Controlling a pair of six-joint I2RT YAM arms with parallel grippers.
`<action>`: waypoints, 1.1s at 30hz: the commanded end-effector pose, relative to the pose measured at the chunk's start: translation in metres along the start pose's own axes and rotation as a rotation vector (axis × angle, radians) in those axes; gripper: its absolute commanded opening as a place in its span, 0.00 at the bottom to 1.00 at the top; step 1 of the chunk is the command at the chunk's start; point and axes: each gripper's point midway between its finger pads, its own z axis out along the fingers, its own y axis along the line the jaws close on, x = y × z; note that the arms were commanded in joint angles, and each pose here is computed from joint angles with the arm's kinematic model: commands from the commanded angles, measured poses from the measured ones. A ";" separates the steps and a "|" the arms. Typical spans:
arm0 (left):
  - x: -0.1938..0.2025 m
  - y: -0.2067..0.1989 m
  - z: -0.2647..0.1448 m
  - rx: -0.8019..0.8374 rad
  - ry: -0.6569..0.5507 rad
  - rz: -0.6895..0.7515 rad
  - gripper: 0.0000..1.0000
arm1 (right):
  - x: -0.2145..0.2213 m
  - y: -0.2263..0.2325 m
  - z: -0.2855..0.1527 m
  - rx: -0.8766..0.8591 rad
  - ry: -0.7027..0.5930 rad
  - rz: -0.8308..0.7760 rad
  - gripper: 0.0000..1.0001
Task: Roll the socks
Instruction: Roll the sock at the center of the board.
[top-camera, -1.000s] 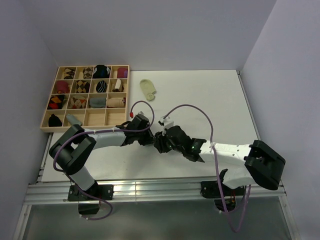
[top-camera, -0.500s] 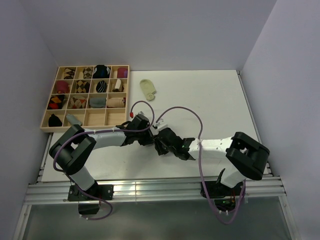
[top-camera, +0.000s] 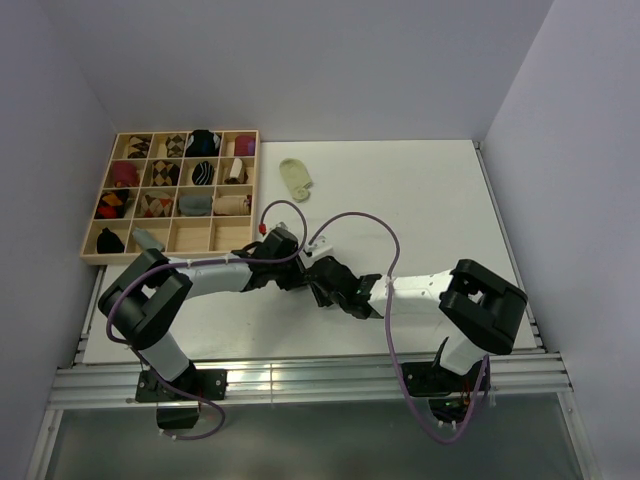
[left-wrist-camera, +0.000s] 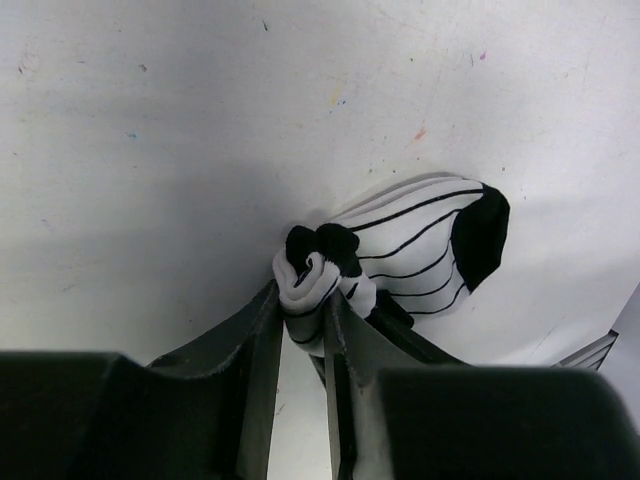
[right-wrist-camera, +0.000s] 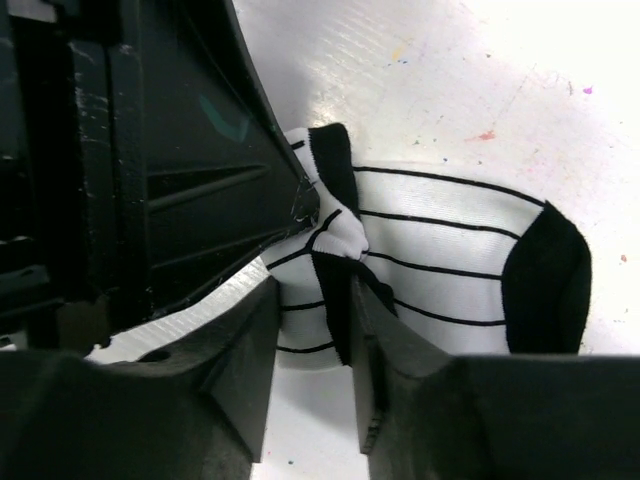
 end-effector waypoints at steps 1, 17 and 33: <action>0.002 -0.001 -0.004 -0.012 0.015 0.021 0.28 | 0.041 -0.014 0.004 0.049 0.125 -0.026 0.35; -0.037 -0.005 -0.029 0.042 -0.093 -0.063 0.61 | 0.033 0.005 -0.005 -0.117 0.110 -0.021 0.00; -0.035 -0.008 -0.065 0.203 -0.180 -0.068 0.76 | 0.001 0.008 -0.029 -0.683 0.162 0.404 0.00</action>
